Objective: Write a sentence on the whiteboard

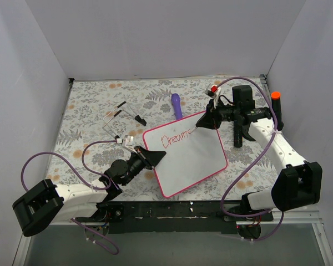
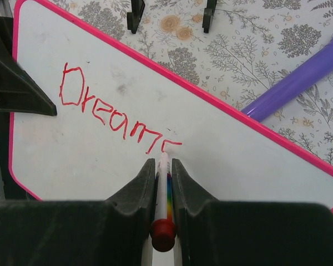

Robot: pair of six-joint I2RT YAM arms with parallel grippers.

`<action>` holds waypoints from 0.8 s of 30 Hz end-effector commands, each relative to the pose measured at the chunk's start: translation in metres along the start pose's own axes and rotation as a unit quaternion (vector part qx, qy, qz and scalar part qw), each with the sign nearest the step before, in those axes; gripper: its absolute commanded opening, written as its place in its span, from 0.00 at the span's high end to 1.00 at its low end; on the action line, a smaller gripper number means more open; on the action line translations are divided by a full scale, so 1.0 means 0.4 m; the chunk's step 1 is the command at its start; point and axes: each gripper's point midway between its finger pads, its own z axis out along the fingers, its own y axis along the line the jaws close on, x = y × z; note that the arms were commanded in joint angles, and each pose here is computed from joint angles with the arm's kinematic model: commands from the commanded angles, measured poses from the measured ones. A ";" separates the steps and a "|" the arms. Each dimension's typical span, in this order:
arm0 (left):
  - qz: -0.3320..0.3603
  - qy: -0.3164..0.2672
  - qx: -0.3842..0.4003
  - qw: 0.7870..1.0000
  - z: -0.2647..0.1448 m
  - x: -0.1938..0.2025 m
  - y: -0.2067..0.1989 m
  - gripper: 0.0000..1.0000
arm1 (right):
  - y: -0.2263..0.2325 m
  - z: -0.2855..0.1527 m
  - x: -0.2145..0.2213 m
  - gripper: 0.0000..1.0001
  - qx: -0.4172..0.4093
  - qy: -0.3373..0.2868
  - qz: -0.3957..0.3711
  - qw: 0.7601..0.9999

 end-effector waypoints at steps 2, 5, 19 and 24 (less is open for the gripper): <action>-0.031 -0.064 0.096 0.993 -0.001 -0.096 -0.139 1.00 | -0.011 -0.022 -0.005 0.99 0.031 -0.003 -0.022 0.999; -0.031 -0.063 0.097 0.993 -0.002 -0.095 -0.139 1.00 | -0.012 -0.023 0.001 0.99 0.035 -0.001 -0.021 0.999; -0.032 -0.062 0.098 0.993 -0.001 -0.094 -0.138 1.00 | 0.033 -0.011 0.030 0.99 -0.011 0.011 -0.016 1.000; -0.032 -0.062 0.097 0.993 0.000 -0.093 -0.137 1.00 | 0.045 -0.005 0.001 0.99 -0.026 0.002 -0.020 0.999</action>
